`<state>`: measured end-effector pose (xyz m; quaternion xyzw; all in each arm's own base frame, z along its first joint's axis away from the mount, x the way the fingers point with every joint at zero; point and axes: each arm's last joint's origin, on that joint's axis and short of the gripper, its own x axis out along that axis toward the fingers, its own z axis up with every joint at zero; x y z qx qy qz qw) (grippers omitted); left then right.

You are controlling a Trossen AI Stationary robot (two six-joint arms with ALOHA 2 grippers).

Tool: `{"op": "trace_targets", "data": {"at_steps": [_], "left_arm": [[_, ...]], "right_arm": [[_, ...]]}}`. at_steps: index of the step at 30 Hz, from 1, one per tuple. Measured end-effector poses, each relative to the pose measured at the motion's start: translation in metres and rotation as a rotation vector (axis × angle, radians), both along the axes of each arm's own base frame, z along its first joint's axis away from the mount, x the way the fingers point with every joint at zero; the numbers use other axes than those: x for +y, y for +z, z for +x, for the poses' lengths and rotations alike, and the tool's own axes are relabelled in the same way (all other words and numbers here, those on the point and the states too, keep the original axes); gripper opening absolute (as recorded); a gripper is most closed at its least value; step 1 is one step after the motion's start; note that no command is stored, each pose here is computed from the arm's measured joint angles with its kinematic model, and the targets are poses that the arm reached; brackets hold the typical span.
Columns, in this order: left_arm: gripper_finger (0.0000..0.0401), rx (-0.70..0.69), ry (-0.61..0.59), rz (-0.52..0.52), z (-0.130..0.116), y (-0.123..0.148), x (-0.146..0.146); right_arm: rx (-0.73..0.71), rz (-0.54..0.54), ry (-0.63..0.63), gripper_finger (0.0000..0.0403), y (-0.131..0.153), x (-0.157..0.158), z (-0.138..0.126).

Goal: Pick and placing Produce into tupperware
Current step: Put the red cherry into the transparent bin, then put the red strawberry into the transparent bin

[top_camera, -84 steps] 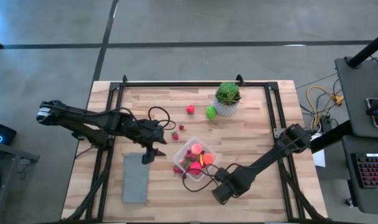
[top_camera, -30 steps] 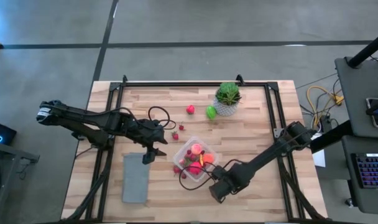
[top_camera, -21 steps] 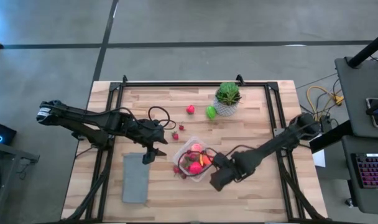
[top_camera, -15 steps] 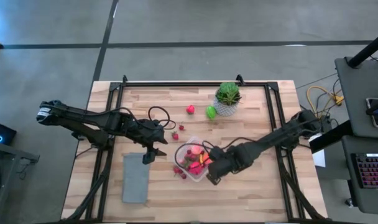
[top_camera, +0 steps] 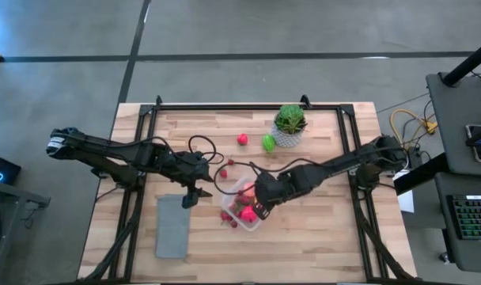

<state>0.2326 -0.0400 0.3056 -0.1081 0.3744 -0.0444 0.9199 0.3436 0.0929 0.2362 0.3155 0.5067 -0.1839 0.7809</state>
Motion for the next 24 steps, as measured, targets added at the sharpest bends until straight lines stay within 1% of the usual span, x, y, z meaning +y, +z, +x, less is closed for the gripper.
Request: {"op": "trace_targets", "data": {"at_steps": [5,9,14,17,21,24], "left_arm": [[0.0238,-0.002,0.015,0.014,0.0,0.0,0.001],[0.0238,-0.004,0.024,0.022,0.0,0.0,0.001],[0.0238,-0.005,0.038,0.035,0.0,0.0,0.001],[0.0238,0.004,0.056,0.022,0.002,-0.002,0.002],[0.0238,0.028,0.079,0.018,0.007,-0.008,0.004],[0.0238,0.061,0.097,0.024,0.014,-0.016,0.008]], "right_arm": [[-0.004,0.002,-0.025,0.0122,0.0,-0.009,0.003],[-0.053,0.009,-0.026,0.016,0.002,-0.009,0.007],[-0.113,-0.048,-0.026,0.0197,0.009,-0.01,0.009],[-0.159,-0.09,-0.013,0.0205,0.021,-0.012,0.008],[-0.19,-0.136,0.075,0.0207,0.035,-0.013,0.005],[-0.205,-0.151,0.053,0.0208,0.044,-0.018,0.0]]}}
